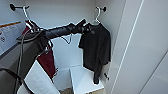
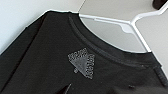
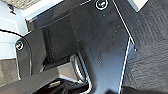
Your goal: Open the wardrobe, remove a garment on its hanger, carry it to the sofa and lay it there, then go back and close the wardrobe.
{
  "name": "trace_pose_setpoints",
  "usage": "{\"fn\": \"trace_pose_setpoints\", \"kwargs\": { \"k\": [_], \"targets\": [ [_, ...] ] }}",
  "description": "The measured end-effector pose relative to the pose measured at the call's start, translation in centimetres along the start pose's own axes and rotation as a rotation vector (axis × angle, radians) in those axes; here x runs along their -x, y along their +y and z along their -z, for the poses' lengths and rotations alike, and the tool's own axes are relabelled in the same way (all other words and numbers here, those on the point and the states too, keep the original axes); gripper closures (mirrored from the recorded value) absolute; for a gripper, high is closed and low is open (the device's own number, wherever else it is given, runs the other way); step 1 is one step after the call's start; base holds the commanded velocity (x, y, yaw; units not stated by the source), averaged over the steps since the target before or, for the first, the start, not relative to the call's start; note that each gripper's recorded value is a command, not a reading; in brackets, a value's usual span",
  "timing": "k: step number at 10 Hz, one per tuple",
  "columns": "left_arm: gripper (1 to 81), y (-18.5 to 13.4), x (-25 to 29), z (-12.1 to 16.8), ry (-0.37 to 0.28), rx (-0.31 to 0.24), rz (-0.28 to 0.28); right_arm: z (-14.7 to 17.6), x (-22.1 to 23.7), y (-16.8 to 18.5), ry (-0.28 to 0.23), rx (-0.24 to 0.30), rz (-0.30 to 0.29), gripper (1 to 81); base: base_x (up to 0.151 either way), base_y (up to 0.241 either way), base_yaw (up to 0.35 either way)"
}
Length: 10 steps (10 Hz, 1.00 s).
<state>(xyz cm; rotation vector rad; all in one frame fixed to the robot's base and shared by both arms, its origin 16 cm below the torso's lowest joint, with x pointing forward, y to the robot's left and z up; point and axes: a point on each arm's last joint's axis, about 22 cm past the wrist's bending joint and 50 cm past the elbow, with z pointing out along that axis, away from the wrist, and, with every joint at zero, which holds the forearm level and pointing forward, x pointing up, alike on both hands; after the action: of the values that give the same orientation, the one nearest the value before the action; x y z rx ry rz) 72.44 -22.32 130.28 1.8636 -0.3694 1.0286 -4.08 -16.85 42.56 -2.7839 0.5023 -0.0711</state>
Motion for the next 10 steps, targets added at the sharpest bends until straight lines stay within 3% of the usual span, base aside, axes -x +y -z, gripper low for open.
{"fn": "trace_pose_setpoints", "kwargs": {
  "k": [6, 8, 10],
  "targets": [
    [1.0, 6.0, -6.9, 0.8, 0.13, 0.058, 0.049, -0.2, 0.0, -1.1, 0.0, -0.013, -0.004, 1.0, 0.0, 0.0, 0.0],
    [1.0, 6.3, -8.1, 0.7, 0.155, 0.07, 0.056, -0.2, 0.4, -0.9, -0.008, -0.009, -0.007, 1.0, 0.0, 0.0, 0.0],
    [1.0, 4.5, -6.3, -1.6, 0.133, 0.083, 0.088, 0.0, 2.0, -0.6, -0.042, 0.002, -0.019, 1.0, 0.0, 0.0, 0.0]
  ]
}}
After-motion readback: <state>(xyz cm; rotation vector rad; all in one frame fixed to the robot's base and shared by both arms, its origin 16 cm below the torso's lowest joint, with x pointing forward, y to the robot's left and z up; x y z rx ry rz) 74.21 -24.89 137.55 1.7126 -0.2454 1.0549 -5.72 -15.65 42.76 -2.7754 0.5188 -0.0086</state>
